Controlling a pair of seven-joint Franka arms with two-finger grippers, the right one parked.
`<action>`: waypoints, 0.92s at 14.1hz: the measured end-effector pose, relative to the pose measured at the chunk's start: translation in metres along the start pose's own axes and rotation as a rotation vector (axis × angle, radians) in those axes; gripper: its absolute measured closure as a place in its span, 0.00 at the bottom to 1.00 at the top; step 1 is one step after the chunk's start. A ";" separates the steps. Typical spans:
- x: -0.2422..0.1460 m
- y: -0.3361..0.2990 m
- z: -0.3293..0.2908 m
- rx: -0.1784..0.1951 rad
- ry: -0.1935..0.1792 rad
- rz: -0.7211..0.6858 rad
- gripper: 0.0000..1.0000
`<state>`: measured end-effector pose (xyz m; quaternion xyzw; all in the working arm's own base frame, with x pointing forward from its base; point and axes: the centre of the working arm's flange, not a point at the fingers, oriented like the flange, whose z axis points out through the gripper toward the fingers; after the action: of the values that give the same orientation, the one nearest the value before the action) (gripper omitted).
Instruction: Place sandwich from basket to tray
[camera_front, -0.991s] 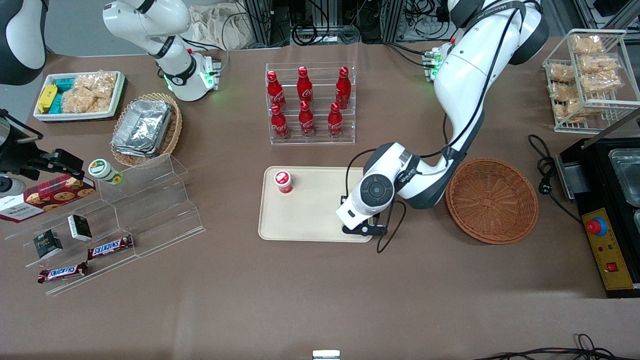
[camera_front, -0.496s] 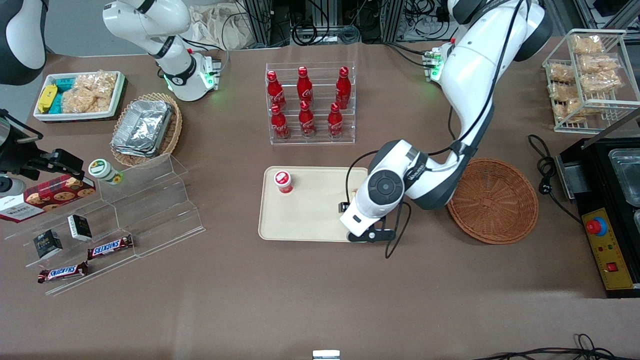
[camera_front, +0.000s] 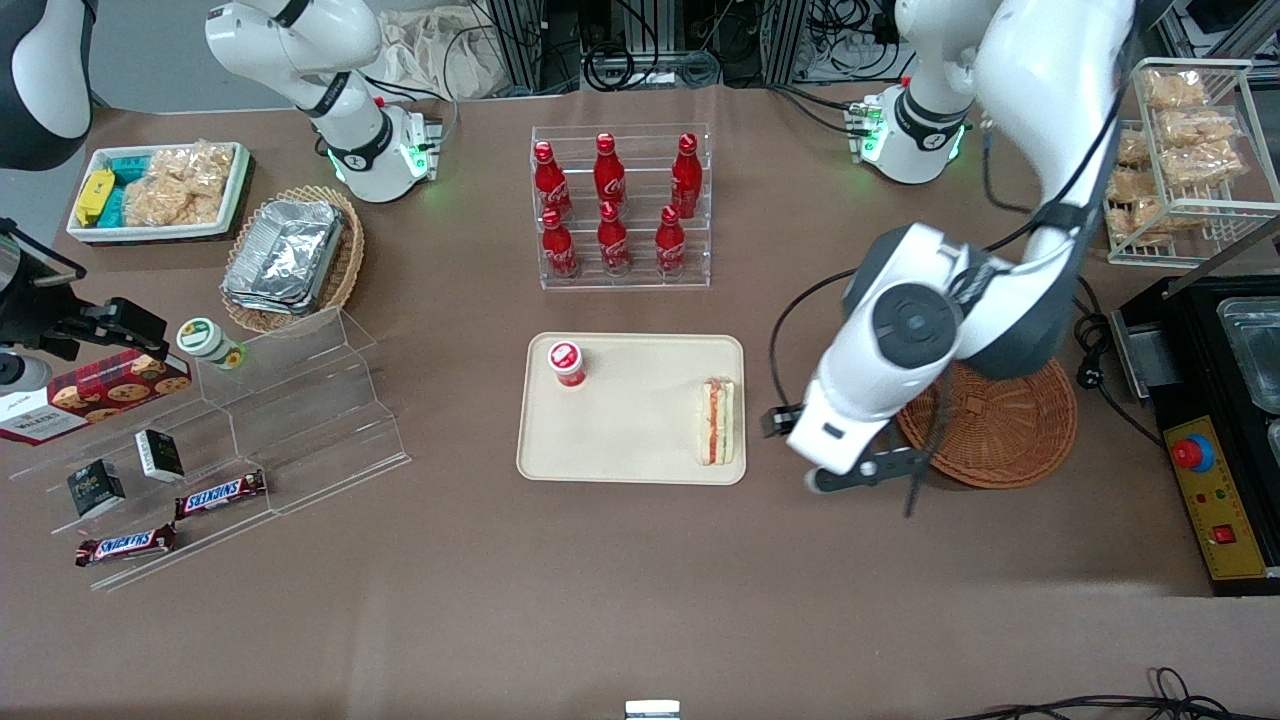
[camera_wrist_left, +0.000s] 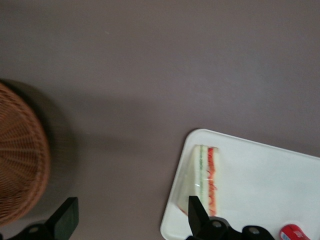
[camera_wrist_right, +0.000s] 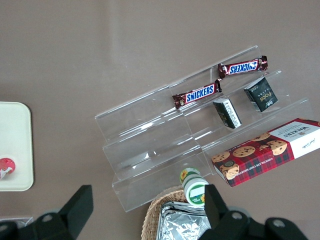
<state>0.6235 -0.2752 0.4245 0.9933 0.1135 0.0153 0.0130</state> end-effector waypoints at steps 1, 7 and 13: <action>-0.006 -0.015 -0.007 0.004 0.023 -0.008 0.02; -0.040 -0.090 -0.025 0.052 0.006 0.072 0.03; -0.005 -0.178 -0.082 0.077 -0.064 0.165 0.00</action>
<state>0.5760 -0.1007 0.5013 0.9991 0.0313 -0.0198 -0.0227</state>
